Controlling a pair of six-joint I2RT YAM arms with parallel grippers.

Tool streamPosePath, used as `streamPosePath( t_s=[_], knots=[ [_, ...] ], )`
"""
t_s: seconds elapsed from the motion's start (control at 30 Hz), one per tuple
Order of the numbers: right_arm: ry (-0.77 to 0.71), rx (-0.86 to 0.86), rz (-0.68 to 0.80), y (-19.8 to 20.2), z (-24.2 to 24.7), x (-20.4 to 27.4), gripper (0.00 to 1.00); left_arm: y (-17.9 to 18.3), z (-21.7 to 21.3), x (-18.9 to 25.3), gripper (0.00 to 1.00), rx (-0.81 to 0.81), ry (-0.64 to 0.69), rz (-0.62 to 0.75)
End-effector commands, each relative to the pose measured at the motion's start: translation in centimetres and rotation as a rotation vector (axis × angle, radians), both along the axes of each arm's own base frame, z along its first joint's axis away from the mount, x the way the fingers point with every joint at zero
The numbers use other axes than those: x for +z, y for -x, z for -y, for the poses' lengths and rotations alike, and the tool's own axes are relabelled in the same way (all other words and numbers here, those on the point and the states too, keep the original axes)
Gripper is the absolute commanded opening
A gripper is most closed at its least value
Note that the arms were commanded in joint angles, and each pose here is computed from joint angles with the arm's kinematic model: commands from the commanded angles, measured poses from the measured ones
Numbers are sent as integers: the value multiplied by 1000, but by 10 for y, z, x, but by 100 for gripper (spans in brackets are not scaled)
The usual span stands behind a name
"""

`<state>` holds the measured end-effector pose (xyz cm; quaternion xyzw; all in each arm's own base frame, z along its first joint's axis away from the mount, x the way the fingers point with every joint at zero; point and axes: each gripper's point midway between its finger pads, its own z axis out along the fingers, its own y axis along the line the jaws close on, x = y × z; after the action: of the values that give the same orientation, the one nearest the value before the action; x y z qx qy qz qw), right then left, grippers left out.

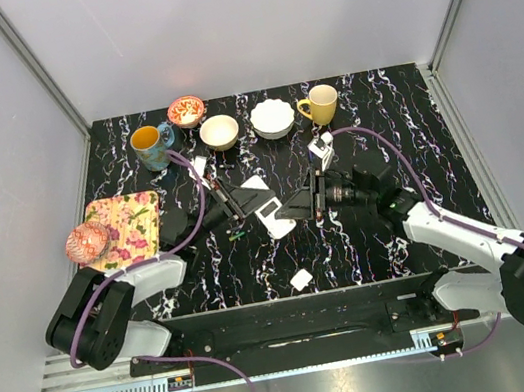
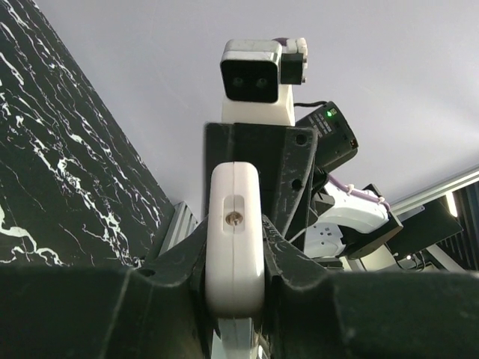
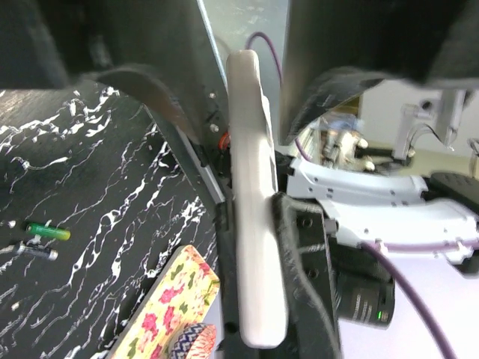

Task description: Load the batteries into the remote control

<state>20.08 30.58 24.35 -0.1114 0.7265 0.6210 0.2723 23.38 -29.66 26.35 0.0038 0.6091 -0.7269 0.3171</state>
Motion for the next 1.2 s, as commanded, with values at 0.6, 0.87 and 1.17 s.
streamPosePath(
  t_s=[0.6, 0.87, 1.17],
  knots=[
    [706, -690, -89, -85, 127, -94, 96, -20, -89, -28, 0, 510, -256, 38],
    [1121, -937, 4, -143, 172, -91, 100, -1, -86, -35, 0, 453, -334, -21],
    [860, -726, -7, -178, 117, -81, 100, 6, -85, -30, 0, 428, -411, -32]
  ],
)
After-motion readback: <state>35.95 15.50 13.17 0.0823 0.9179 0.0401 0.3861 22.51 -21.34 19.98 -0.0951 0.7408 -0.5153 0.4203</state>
